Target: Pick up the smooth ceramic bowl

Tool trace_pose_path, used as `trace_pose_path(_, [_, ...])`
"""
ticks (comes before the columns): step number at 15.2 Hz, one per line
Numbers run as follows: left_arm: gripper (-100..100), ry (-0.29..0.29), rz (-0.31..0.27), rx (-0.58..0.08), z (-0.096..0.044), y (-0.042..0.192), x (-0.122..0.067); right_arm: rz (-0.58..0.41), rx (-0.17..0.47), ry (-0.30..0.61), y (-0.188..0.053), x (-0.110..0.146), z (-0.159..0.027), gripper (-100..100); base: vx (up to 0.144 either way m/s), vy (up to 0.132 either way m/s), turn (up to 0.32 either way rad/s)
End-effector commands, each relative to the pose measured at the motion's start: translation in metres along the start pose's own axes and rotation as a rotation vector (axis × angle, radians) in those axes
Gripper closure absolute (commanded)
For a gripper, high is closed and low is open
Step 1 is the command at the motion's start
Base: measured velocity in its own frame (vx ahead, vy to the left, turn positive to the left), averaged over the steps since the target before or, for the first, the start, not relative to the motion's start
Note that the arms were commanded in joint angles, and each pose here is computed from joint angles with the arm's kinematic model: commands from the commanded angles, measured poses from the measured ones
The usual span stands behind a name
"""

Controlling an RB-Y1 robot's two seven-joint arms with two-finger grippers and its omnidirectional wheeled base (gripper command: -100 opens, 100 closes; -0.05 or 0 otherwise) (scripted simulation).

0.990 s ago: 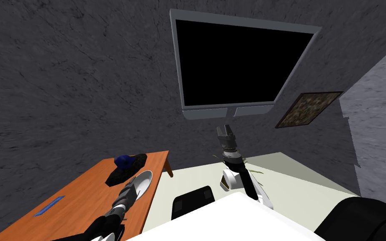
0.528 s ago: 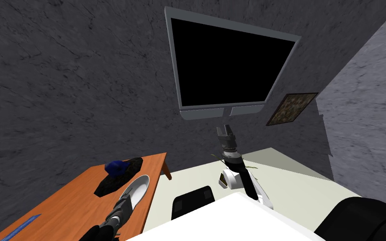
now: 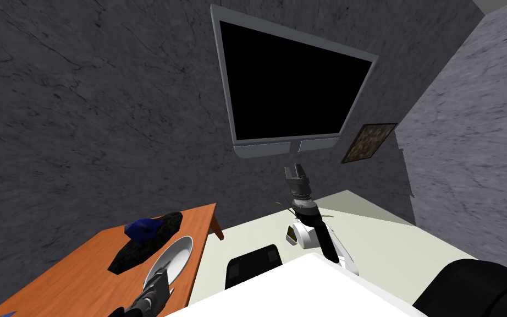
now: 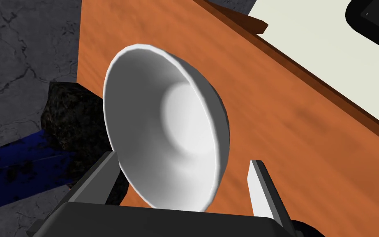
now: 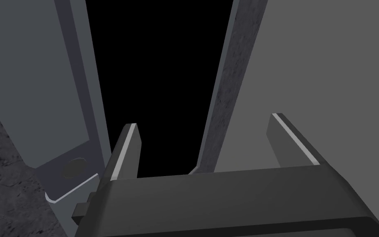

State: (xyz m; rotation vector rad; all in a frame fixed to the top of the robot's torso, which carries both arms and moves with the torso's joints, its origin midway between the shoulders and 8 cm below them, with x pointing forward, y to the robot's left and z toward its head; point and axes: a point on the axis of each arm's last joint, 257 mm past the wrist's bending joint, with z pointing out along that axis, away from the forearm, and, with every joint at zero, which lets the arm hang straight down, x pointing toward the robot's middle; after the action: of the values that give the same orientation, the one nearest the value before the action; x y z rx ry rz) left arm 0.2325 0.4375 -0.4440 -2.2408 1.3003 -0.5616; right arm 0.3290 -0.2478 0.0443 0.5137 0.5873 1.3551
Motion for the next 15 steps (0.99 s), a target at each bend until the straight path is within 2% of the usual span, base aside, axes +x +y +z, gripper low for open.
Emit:
trace_pose_path(1, [-100, -0.011, -0.024, -0.059, -0.001, 0.019, -0.008, 0.000, 0.000, 0.000, 0.000, 0.000, 0.000, 0, 0.016, 0.031, -0.129])
trace_pose_path(2, [-100, -0.011, -0.024, -0.059, -0.001, 0.019, -0.008, 0.000, 0.000, 0.000, 0.000, 0.000, 0.000, 0, 0.016, 0.032, -0.095])
trace_pose_path(7, [-100, -0.028, -0.069, -0.160, -0.003, 0.051, -0.021, 0.000, 0.000, 0.000, 0.000, 0.000, 0.000, 0, 0.018, 0.031, -0.105])
trace_pose_path(8, [-100, -0.024, -0.059, -0.135, -0.003, 0.043, -0.018, 0.000, 0.000, 0.000, 0.000, 0.000, 0.000, 0, 0.016, 0.023, -0.041])
trace_pose_path(13, [-100, -0.027, -0.063, -0.137, 0.016, 0.052, -0.015, 0.000, 0.000, 0.000, 0.000, 0.000, 0.000, 0, 0.007, 0.017, -0.011])
trace_pose_path(14, [-100, -0.027, -0.063, -0.140, 0.012, 0.051, -0.015, 0.000, 0.000, 0.000, 0.000, 0.000, 0.000, 0, 0.005, 0.013, -0.007])
trace_pose_path(15, [100, -0.027, -0.063, -0.138, 0.013, 0.051, -0.015, 0.000, 0.000, 0.000, 0.000, 0.000, 0.000, 0, 0.000, 0.000, 0.000])
